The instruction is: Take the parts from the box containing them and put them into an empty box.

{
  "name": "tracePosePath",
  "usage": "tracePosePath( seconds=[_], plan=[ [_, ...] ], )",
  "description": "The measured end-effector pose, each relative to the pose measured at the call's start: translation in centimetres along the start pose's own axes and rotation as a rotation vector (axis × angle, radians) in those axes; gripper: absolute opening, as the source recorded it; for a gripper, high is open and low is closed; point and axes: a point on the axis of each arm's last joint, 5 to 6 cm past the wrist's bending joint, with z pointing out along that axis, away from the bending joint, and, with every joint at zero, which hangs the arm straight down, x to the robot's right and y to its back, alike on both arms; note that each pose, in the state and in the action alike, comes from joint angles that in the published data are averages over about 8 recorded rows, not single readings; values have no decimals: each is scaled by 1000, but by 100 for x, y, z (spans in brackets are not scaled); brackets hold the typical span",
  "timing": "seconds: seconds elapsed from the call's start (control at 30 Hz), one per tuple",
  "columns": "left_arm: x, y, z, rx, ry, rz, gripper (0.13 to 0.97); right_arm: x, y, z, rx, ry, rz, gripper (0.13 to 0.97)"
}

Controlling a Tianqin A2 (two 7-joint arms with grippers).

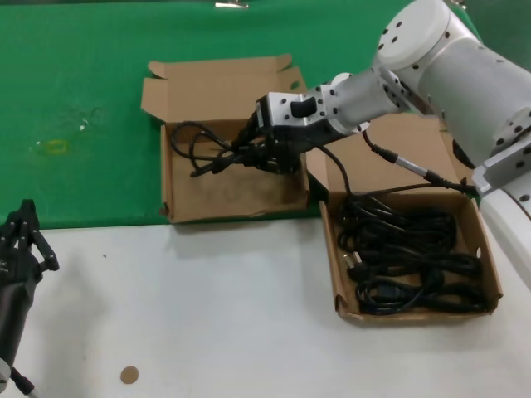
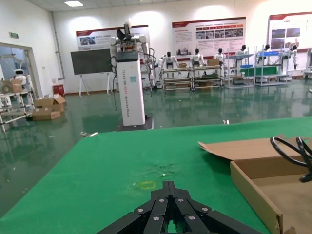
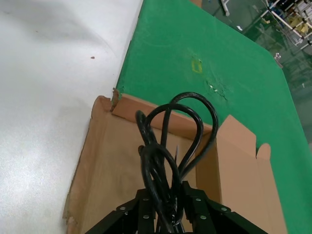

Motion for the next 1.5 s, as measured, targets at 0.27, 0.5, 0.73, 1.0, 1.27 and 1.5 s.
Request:
tracePosePath(
  seconds=[0.27, 0.5, 0.73, 1.0, 1.27, 1.5],
  plan=[
    [0, 0, 0, 0, 0, 0, 144, 20, 6, -17, -3, 8, -4, 277],
    [0, 0, 0, 0, 0, 0, 144, 52, -21, -31, 6, 15, -8, 383],
    [0, 0, 0, 0, 0, 0, 144, 91, -38, -59, 14, 28, -6, 455],
    [0, 0, 0, 0, 0, 0, 144, 98, -38, -66, 15, 32, -5, 625],
    [0, 0, 0, 0, 0, 0, 178, 27, -23, -9, 28, 52, 19, 794],
    [0, 0, 0, 0, 0, 0, 253, -213, 26, 146, 67, 117, 102, 906]
  ],
)
